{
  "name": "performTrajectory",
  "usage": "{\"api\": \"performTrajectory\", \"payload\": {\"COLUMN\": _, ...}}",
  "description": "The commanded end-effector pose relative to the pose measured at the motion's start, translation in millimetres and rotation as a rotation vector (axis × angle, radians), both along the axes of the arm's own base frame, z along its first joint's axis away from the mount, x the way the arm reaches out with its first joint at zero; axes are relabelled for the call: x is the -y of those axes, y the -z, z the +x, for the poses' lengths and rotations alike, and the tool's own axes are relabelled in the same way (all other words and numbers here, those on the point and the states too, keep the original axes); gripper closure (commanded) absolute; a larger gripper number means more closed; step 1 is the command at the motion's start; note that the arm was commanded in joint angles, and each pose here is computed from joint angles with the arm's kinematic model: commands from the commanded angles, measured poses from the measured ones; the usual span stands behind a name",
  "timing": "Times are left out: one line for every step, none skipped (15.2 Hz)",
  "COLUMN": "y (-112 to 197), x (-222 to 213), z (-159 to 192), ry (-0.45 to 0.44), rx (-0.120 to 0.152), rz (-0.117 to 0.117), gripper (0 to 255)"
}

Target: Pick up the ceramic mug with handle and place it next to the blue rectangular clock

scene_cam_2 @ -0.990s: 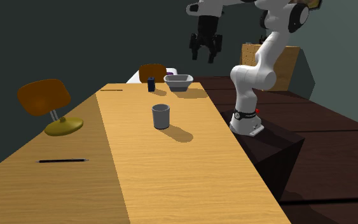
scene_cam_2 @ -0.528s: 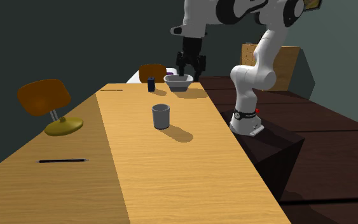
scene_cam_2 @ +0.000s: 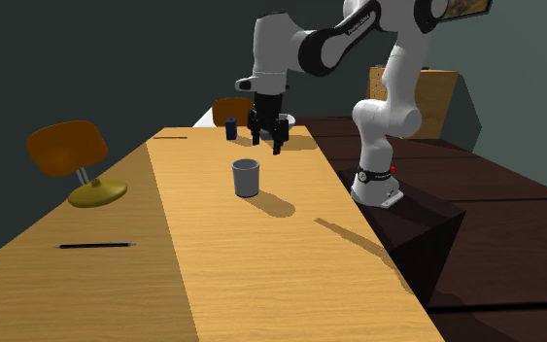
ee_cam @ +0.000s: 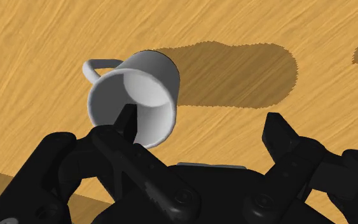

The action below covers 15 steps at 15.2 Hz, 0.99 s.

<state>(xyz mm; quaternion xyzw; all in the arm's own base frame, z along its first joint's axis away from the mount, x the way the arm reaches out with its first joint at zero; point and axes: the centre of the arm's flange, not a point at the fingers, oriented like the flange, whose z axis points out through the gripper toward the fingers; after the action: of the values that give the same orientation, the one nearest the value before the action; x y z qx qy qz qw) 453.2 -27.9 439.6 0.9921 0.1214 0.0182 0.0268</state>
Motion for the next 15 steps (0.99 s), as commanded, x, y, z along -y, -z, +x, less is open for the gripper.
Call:
{"api": "performTrajectory", "payload": {"y": 22.8, "x": 7.6, "z": 14.0, "ry": -0.010, "rx": -0.009, "rz": -0.005, "gripper": 0}}
{"api": "performTrajectory", "payload": {"y": 33.6, "x": 10.5, "z": 21.5, "ry": -0.015, "rx": -0.013, "rz": -0.007, "gripper": 0}}
{"api": "performTrajectory", "payload": {"y": 44.4, "x": 13.5, "z": 29.0, "ry": -0.019, "rx": -0.017, "rz": -0.009, "gripper": 0}}
{"api": "performTrajectory", "payload": {"y": 52.0, "x": 15.5, "z": 34.3, "ry": -0.023, "rx": -0.021, "rz": -0.011, "gripper": 0}}
{"api": "performTrajectory", "payload": {"y": 57.3, "x": 15.8, "z": 34.4, "ry": -0.023, "rx": -0.021, "rz": -0.011, "gripper": 0}}
{"api": "performTrajectory", "payload": {"y": 62.6, "x": 16.1, "z": 34.6, "ry": -0.023, "rx": -0.021, "rz": -0.011, "gripper": 0}}
{"api": "performTrajectory", "payload": {"y": 67.8, "x": 16.4, "z": 34.7, "ry": -0.023, "rx": -0.021, "rz": -0.011, "gripper": 0}}
{"api": "performTrajectory", "payload": {"y": 73.1, "x": 16.8, "z": 34.8, "ry": -0.023, "rx": -0.021, "rz": -0.011, "gripper": 0}}
{"api": "performTrajectory", "payload": {"y": 78.4, "x": 17.1, "z": 34.9, "ry": -0.023, "rx": -0.021, "rz": -0.011, "gripper": 0}}
{"api": "performTrajectory", "payload": {"y": 83.7, "x": 17.4, "z": 35.0, "ry": -0.023, "rx": -0.021, "rz": -0.011, "gripper": 0}}
{"api": "performTrajectory", "payload": {"y": 88.9, "x": 17.7, "z": 35.2, "ry": -0.023, "rx": -0.021, "rz": -0.011, "gripper": 0}}
{"api": "performTrajectory", "payload": {"y": 91.9, "x": 17.9, "z": 35.2, "ry": -0.023, "rx": -0.021, "rz": -0.011, "gripper": 0}}
{"api": "performTrajectory", "payload": {"y": 92.0, "x": 17.9, "z": 35.2, "ry": -0.023, "rx": -0.021, "rz": -0.011, "gripper": 0}}
{"api": "performTrajectory", "payload": {"y": 92.0, "x": 17.9, "z": 35.2, "ry": -0.023, "rx": -0.021, "rz": -0.011, "gripper": 0}}
{"api": "performTrajectory", "payload": {"y": 92.0, "x": 17.9, "z": 35.2, "ry": -0.023, "rx": -0.021, "rz": -0.011, "gripper": 0}}
